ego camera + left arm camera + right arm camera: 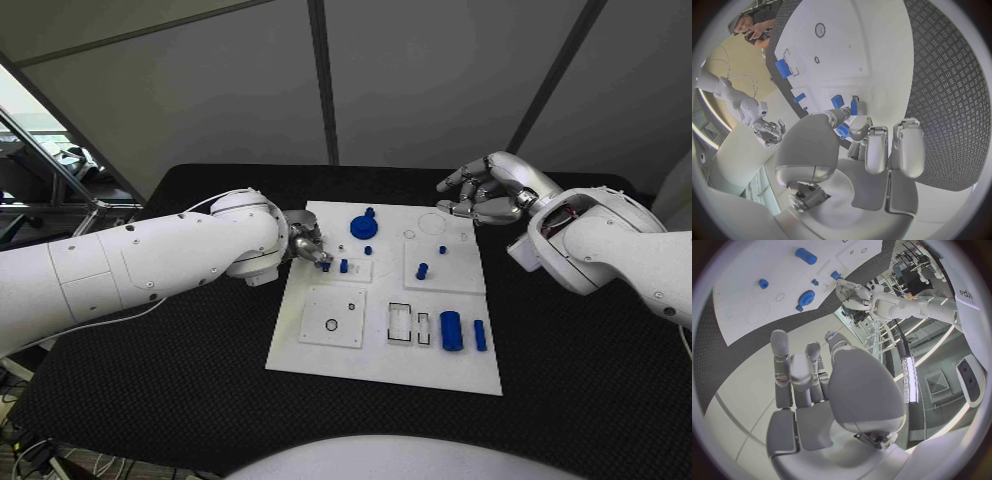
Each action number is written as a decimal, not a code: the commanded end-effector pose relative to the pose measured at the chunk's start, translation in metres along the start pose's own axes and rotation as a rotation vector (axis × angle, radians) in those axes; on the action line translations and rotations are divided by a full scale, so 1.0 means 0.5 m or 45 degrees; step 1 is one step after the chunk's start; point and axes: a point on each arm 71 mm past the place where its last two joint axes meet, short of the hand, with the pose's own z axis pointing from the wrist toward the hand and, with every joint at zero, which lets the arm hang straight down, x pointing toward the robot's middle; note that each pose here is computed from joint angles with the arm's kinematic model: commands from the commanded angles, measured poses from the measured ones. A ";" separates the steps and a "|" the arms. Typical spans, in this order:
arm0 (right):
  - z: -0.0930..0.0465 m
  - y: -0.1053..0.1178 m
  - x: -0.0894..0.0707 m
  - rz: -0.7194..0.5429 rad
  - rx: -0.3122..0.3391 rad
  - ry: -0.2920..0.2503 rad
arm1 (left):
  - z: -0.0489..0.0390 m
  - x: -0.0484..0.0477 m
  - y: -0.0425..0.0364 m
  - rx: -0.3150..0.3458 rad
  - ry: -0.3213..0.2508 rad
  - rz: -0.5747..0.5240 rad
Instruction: Assemble the parts on the task board
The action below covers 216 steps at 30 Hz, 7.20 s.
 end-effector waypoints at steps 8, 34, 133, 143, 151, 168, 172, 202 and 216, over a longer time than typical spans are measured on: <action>0.001 0.002 -0.002 -0.004 -0.015 0.004 | 0.000 0.008 0.001 -0.004 0.023 0.049; 0.000 0.002 -0.002 -0.004 -0.014 0.004 | -0.001 0.011 -0.001 0.006 0.026 0.052; 0.000 -0.002 -0.005 -0.007 -0.008 -0.005 | 0.015 -0.043 -0.105 0.743 -0.441 0.129; 0.001 0.001 -0.003 -0.005 -0.012 -0.002 | 0.041 -0.018 -0.125 0.714 -0.413 0.367; 0.002 0.002 -0.001 -0.004 -0.014 0.000 | 0.060 -0.008 -0.133 0.665 -0.368 0.449; 0.003 0.004 0.000 -0.003 -0.017 0.003 | 0.082 0.002 -0.143 0.629 -0.333 0.476; 0.003 0.004 0.000 -0.003 -0.018 0.003 | 0.084 0.002 -0.143 0.625 -0.330 0.477; 0.004 0.006 0.002 -0.002 -0.022 0.006 | 0.093 0.015 -0.139 0.601 -0.272 0.489; 0.003 0.005 0.001 -0.003 -0.022 0.003 | 0.074 0.000 -0.130 0.645 -0.351 0.437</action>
